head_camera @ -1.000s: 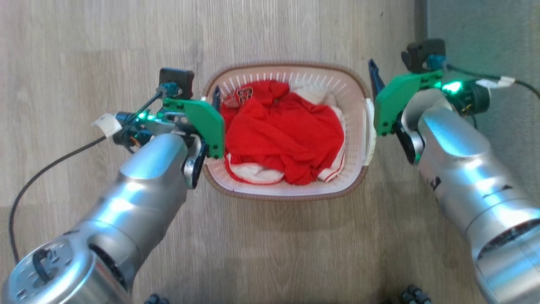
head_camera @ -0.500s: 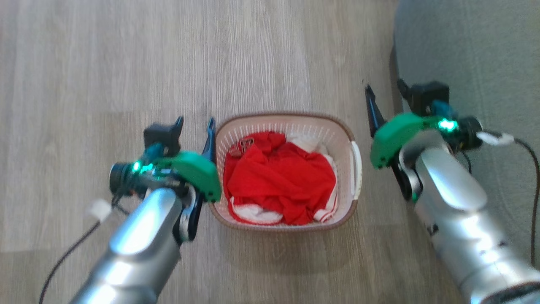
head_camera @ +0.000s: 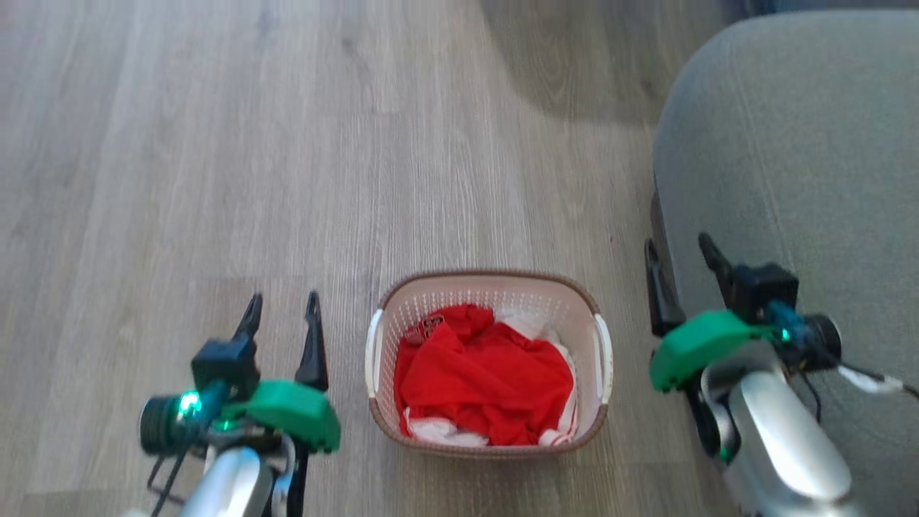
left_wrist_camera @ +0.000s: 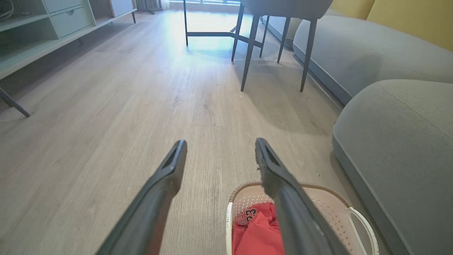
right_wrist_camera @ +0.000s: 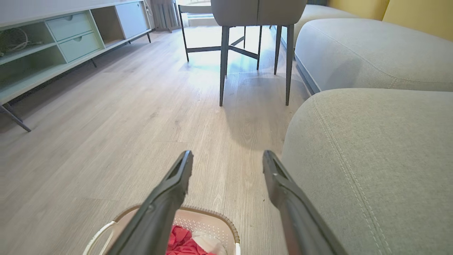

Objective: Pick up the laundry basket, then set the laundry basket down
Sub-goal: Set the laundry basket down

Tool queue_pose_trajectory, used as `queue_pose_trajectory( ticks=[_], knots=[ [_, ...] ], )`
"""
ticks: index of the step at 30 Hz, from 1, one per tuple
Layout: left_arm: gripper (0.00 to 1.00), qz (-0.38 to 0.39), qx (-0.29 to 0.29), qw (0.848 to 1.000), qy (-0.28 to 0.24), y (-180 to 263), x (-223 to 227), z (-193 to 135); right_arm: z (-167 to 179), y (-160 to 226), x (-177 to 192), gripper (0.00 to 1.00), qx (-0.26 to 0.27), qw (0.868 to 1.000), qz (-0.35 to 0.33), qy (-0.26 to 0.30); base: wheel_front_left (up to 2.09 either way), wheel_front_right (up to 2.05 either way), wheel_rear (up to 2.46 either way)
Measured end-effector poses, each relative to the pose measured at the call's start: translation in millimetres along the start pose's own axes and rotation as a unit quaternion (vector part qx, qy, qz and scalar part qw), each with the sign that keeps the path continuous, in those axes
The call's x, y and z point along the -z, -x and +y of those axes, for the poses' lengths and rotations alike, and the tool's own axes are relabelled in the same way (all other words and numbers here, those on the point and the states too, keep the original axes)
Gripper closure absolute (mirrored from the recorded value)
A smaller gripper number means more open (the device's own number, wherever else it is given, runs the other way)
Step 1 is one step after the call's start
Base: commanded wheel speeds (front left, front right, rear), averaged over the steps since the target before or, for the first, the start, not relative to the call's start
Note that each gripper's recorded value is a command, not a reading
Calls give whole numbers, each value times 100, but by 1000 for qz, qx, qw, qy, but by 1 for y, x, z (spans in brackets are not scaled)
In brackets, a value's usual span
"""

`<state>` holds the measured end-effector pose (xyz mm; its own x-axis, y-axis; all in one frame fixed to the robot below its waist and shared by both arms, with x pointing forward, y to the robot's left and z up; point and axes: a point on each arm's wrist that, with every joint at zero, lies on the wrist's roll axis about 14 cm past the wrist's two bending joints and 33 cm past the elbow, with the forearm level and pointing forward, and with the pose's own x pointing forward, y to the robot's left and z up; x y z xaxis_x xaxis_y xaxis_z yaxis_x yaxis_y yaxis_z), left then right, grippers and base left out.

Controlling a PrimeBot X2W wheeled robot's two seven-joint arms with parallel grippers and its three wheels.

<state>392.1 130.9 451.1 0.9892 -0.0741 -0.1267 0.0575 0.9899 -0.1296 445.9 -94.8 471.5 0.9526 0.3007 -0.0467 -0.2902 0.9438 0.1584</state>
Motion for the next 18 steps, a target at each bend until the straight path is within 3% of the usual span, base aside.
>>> queue_pose_trajectory(
  ticks=[18],
  knots=[
    [0,-43,-43,998,-5,74,-15,23,4,87,-35,0,31,997,-78,0,0,0,0]
  ],
)
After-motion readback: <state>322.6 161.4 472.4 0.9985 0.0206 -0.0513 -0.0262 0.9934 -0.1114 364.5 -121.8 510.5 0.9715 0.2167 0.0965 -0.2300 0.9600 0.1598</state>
